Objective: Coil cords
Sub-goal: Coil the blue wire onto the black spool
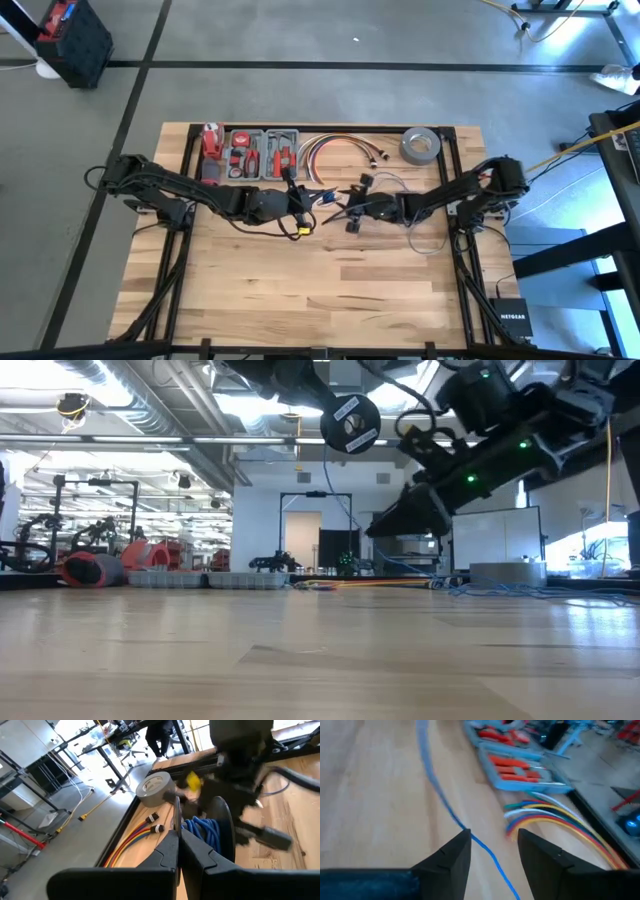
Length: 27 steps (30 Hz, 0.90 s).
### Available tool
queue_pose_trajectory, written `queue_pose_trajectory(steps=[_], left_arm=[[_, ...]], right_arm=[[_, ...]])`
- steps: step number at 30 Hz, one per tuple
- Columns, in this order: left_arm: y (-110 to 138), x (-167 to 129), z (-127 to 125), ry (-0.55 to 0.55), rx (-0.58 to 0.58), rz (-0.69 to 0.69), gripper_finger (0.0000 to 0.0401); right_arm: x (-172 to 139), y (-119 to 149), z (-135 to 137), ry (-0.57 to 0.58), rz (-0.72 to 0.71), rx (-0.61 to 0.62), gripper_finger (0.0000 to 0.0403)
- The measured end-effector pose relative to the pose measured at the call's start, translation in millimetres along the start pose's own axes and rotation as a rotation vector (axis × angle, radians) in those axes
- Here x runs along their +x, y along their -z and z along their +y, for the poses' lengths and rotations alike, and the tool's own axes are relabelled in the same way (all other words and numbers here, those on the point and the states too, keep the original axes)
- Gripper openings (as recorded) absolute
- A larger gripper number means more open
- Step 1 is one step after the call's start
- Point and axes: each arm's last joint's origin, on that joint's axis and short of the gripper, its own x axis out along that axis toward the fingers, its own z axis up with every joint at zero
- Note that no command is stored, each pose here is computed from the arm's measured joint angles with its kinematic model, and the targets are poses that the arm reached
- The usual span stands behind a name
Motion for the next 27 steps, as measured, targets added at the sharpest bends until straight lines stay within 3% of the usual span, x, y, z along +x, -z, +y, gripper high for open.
queue_pose_trajectory(steps=[12,18,22,27], left_arm=[[0.4,-0.2,-0.3,0.002,-0.006,0.004,0.0000],[0.2,-0.2,-0.3,0.002,-0.004,0.003,0.0000],[0.0,-0.1,-0.2,0.001,-0.005,0.001,0.0000],[-0.2,-0.1,-0.2,0.001,-0.006,-0.001,0.0000]], right_arm=[[11.4,7.2,7.1,-0.025,0.107,-0.114,0.0165],[12.1,4.0,5.8,-0.017,0.075,-0.096,0.0159],[13.7,2.9,6.5,-0.016,0.052,-0.086,0.0116],[13.6,3.4,6.1,-0.001,0.060,-0.106,0.0019]])
